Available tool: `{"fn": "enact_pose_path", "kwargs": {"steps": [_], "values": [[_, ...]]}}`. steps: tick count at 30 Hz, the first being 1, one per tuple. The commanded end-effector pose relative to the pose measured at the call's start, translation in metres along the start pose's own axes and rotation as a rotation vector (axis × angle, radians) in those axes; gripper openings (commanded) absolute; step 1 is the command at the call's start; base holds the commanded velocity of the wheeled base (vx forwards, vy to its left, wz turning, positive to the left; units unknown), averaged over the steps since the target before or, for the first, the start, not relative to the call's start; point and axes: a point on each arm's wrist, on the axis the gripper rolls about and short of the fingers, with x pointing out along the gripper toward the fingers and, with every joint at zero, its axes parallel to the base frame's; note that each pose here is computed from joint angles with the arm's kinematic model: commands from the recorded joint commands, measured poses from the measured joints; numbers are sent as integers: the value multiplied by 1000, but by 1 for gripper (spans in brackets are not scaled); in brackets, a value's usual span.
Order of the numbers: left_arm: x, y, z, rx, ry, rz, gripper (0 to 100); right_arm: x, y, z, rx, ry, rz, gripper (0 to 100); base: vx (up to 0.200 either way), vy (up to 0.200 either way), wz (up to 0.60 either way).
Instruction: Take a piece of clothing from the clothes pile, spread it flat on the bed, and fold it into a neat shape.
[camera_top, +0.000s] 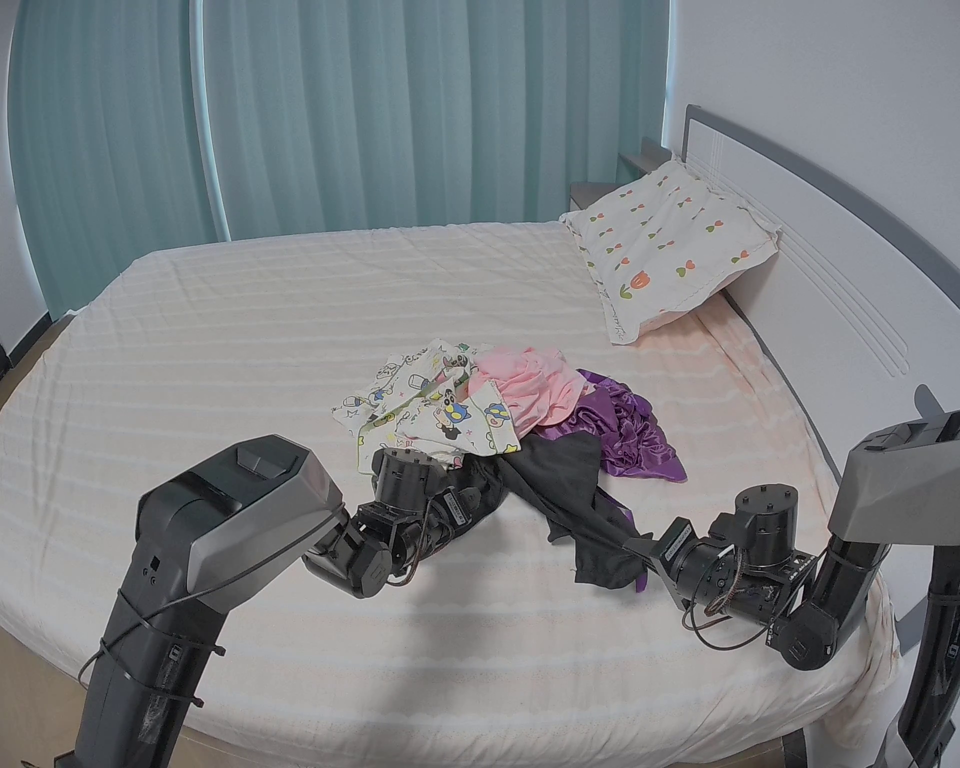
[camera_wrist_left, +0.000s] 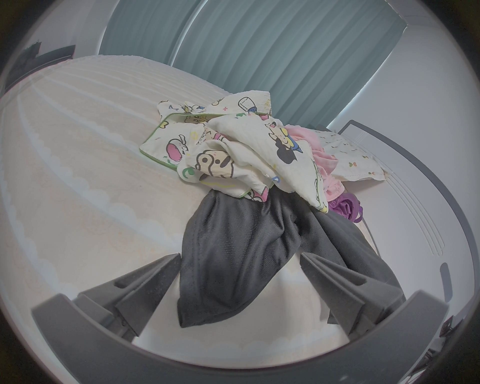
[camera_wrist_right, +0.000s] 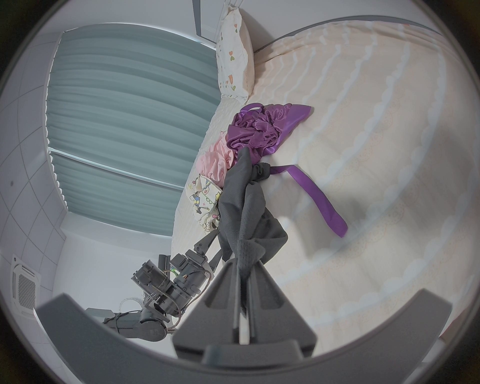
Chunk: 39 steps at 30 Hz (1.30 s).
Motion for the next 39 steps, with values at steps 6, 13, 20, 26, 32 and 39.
{"fn": "enact_pose_path", "kwargs": {"steps": [6,13,20,26,32,39], "values": [[11,-4,-2,10,21,7,100,-1,1,0,-2,-1,1,0,0,0,0],[10,-4,-1,21,56,79,0,-2,0,0,-1,0,-2,0,0,0,0],[-37,-11,23,-87,21,101,0,-8,6,1,-9,-14,34,0,0,0,0],[-140,-49,67,-180,-50,-29,0,-32,29,-5,-97,-42,181,0,0,0,0],[-240,-84,85,-175,-121,-218,0,-78,80,13,-226,-170,401,0,0,0,0],[-323,-86,106,-209,-244,-376,0,-152,145,40,-284,-342,702,0,0,0,0]]}}
